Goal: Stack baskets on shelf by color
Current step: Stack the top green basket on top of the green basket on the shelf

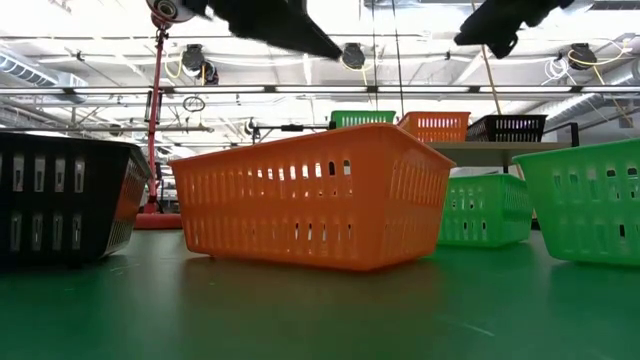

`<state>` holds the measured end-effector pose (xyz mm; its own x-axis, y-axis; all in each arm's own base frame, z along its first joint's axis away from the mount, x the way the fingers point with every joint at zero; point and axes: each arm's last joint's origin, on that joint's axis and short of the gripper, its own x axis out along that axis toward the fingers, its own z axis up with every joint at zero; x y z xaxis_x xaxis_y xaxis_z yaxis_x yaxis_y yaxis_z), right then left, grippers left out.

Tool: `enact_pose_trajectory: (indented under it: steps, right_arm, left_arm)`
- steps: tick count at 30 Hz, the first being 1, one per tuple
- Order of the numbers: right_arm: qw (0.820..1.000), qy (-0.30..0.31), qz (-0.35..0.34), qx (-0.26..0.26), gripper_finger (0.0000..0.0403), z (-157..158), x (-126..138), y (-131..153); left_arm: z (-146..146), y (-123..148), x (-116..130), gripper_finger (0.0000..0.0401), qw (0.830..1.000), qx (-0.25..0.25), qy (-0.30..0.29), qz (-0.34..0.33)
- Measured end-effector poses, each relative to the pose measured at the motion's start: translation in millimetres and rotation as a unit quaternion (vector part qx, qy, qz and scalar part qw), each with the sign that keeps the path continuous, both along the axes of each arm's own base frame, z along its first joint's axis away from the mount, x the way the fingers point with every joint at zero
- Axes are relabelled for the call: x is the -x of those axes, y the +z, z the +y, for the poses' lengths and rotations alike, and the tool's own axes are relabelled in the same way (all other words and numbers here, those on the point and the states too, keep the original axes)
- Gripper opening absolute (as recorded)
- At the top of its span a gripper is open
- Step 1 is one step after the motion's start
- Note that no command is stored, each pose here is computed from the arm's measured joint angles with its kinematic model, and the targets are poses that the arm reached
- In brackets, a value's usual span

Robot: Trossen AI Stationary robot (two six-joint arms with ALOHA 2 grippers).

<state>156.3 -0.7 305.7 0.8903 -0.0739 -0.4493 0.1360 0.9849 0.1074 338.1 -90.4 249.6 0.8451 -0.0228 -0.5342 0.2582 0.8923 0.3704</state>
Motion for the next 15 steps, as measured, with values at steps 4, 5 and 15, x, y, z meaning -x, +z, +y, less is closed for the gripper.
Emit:
enact_pose_trajectory:
  steps: [4, 5, 15]
  right_arm:
    - [0.999, -0.005, 0.029, 0.038, 0.0105, 12.0, -11.5, -11.1]
    - [0.998, -0.009, 0.035, 0.046, 0.0105, 14.2, -13.9, -13.1]
    - [0.994, 0.019, 0.072, 0.083, 0.0105, 33.3, -22.6, -24.7]
  left_arm:
    - [-3.4, -7.5, -20.5, 0.0189, 1.0, 0.003, -0.024, 0.014]
    - [-4.2, -10.2, -25.9, 0.0189, 0.999, 0.001, -0.024, 0.025]
    - [-5.2, -36.7, -86.0, 0.0189, 0.993, -0.019, -0.006, 0.114]
